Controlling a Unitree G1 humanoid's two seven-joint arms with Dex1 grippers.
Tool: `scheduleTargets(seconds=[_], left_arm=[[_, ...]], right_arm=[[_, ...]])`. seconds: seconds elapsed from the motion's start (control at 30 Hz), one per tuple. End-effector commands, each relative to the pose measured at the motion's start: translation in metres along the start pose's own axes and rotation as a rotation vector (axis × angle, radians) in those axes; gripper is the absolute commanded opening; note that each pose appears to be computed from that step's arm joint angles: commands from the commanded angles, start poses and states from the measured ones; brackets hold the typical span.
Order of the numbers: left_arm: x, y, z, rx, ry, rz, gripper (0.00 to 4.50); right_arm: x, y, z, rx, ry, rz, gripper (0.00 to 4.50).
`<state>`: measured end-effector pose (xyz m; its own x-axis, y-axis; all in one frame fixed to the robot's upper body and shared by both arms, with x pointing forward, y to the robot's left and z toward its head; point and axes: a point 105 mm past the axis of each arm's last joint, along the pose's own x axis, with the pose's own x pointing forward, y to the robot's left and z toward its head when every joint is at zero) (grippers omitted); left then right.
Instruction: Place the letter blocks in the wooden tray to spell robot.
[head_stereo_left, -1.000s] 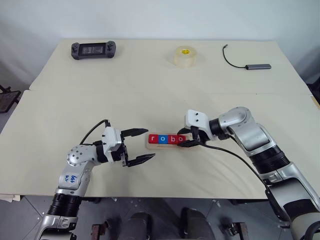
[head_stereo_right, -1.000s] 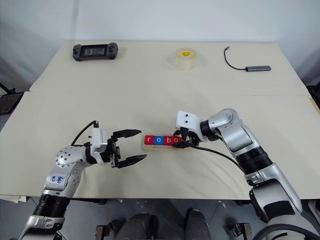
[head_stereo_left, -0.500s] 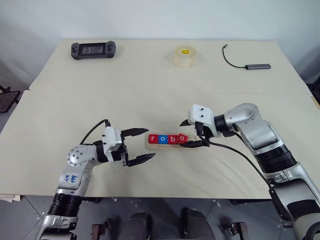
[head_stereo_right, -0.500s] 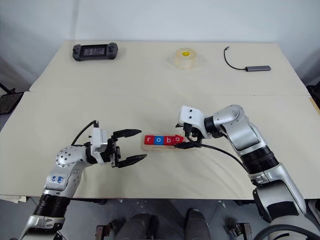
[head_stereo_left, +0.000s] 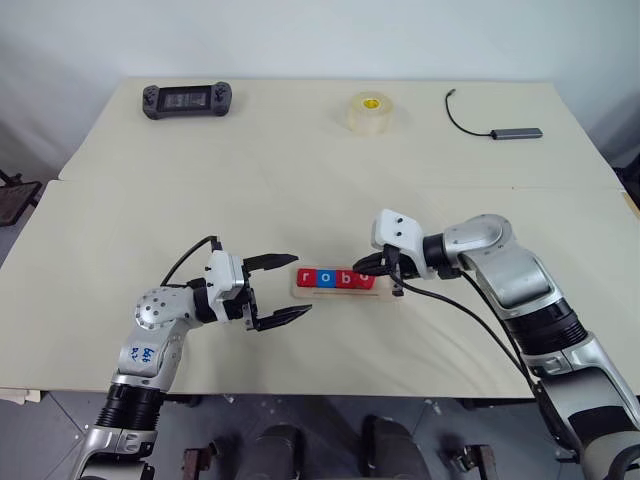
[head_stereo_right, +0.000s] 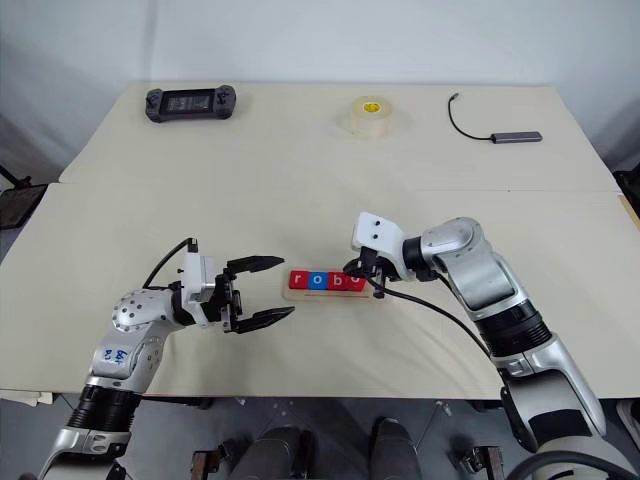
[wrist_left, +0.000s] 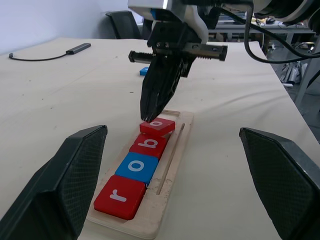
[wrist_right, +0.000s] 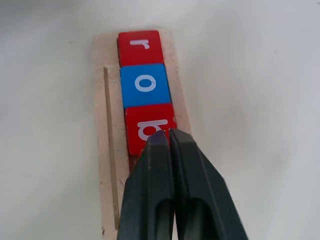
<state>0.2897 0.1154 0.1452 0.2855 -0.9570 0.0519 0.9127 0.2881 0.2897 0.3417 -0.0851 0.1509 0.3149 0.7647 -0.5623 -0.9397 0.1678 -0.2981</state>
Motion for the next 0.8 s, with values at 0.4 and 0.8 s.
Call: scheduleTargets(seconds=[0.4,0.8], left_arm=[[0.001,0.000,0.006,0.016,-0.013,-0.009,4.50],[0.003,-0.001,0.004,0.010,-0.014,-0.016,4.50]], right_arm=[[-0.013,0.006,0.013,-0.009,-0.067,0.020,0.02],[-0.036,-0.005,-0.026,0.031,0.087,-0.095,0.02]])
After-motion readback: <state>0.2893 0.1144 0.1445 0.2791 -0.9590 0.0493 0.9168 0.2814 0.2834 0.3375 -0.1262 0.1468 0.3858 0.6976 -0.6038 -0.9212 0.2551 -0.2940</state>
